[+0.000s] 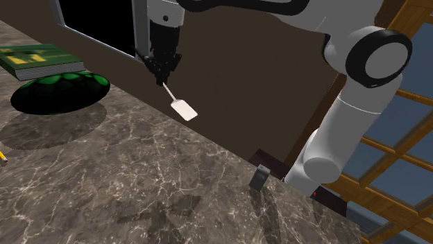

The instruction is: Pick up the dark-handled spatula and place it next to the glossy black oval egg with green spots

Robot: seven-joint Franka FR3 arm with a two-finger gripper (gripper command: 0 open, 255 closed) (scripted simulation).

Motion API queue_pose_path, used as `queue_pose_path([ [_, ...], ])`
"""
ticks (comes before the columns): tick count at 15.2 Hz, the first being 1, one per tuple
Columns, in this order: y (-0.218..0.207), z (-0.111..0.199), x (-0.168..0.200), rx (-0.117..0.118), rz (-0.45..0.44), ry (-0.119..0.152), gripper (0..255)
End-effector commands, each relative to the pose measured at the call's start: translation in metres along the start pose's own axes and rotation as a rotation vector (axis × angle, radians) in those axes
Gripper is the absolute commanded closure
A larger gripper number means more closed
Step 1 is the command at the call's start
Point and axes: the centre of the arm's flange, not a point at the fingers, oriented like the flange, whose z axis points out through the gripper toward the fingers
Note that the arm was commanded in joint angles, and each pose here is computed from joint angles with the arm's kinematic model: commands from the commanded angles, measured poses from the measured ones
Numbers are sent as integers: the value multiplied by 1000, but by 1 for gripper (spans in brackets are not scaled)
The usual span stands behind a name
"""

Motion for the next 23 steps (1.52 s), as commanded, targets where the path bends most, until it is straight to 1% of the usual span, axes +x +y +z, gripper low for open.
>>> queue_pose_path([
  [1,7,1,25,0,0,0,255],
  [5,22,4,71,0,0,0,255],
  [23,22,99,65,0,0,0,255],
])
